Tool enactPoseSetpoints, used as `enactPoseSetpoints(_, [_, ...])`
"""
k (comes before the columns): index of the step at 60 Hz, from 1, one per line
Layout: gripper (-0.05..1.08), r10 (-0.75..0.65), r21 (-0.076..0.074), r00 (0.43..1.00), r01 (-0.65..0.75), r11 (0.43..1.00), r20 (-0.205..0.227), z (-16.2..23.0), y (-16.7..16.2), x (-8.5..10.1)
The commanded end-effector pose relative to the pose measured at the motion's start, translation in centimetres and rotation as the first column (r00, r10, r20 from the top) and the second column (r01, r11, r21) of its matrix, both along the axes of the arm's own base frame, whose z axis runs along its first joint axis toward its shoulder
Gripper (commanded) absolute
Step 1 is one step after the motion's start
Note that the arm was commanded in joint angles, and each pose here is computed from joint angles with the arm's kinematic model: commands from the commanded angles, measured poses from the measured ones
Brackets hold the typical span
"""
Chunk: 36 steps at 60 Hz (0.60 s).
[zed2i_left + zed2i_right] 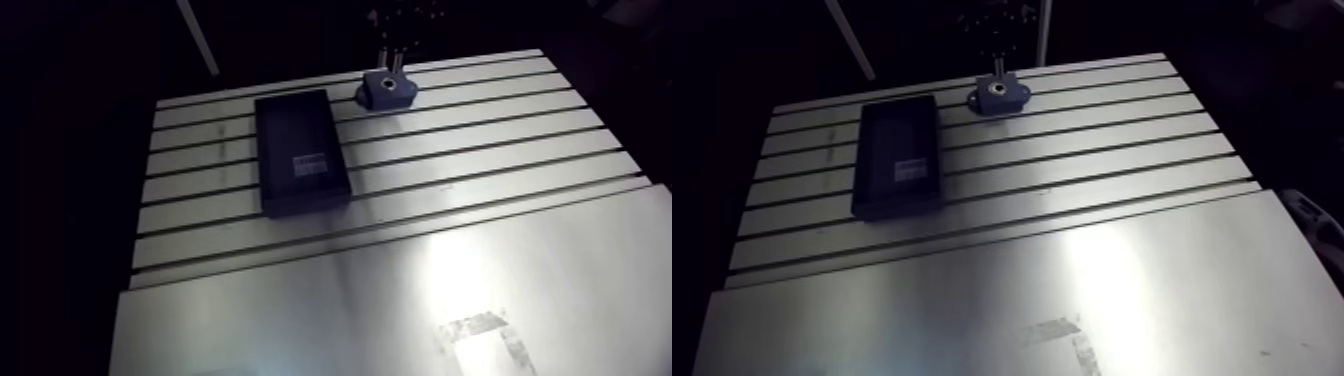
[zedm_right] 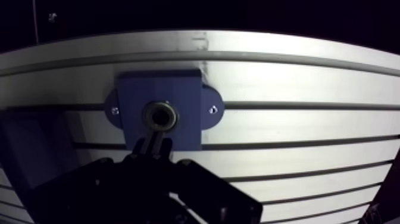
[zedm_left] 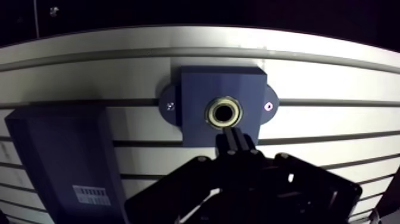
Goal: Pick up the bearing and press it into the housing until flush.
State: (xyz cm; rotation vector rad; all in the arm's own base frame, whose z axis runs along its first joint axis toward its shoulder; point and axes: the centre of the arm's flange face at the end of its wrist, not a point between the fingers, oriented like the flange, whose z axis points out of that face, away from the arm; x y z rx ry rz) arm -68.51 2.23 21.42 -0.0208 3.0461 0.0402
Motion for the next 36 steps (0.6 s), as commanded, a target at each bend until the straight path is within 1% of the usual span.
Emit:
enactPoseSetpoints(1, [0.84, 0.005, 0.003, 1.0, -0.005, 1.0, 0.0, 2.0, -0.4, 0.4])
enactPoseSetpoints(2, [0.84, 0.005, 0.003, 1.0, -0.005, 1.0, 0.0, 2.0, -0.4, 0.4])
enactPoseSetpoints(3, [0.47, 0.006, -0.001, 1.0, -0.006, 1.0, 0.016, 2.1, -0.5, 0.6])
enactPoseSetpoints(4, [0.47, 0.006, -0.001, 1.0, -0.006, 1.0, 0.016, 2.1, -0.5, 0.6])
enactPoseSetpoints(5, [0.15, 0.006, -0.004, 0.999, -0.006, 1.0, 0.035, 2.3, -0.6, 0.8])
enactPoseSetpoints(6, [0.15, 0.006, -0.004, 0.999, -0.006, 1.0, 0.035, 2.3, -0.6, 0.8])
enactPoseSetpoints(7, [0.03, 0.006, -0.011, 0.999, -0.006, 1.0, 0.047, 2.7, -0.7, 1.1])
enactPoseSetpoints(10, [0.01, 0.005, -0.014, 0.999, -0.004, 1.0, 0.048, 3.3, -0.8, 1.3])
enactPoseSetpoints(12, [0.01, 0.004, -0.014, 0.999, -0.004, 1.0, 0.042, 4.0, -0.9, 1.4])
enactPoseSetpoints(15, [0.01, 0.004, -0.01, 1.0, -0.004, 1.0, 0.03, 5.2, -1.0, 1.7])
enactPoseSetpoints(21, [0.01, 0.006, -0.009, 1.0, -0.005, 1.0, 0.02, 7.1, -1.2, 2.2])
enactPoseSetpoints(23, [0.01, 0.006, -0.007, 1.0, -0.005, 1.0, 0.006, 8.7, -1.4, 2.7])
enactPoseSetpoints(29, [0.01, 0.006, -0.005, 1.0, -0.006, 1.0, -0.006, 10.6, -1.7, 3.5])
enactPoseSetpoints(36, [0.01, 0.014, -0.007, 1.0, -0.014, 1.0, 0.005, 11.5, -2.7, 4.2])
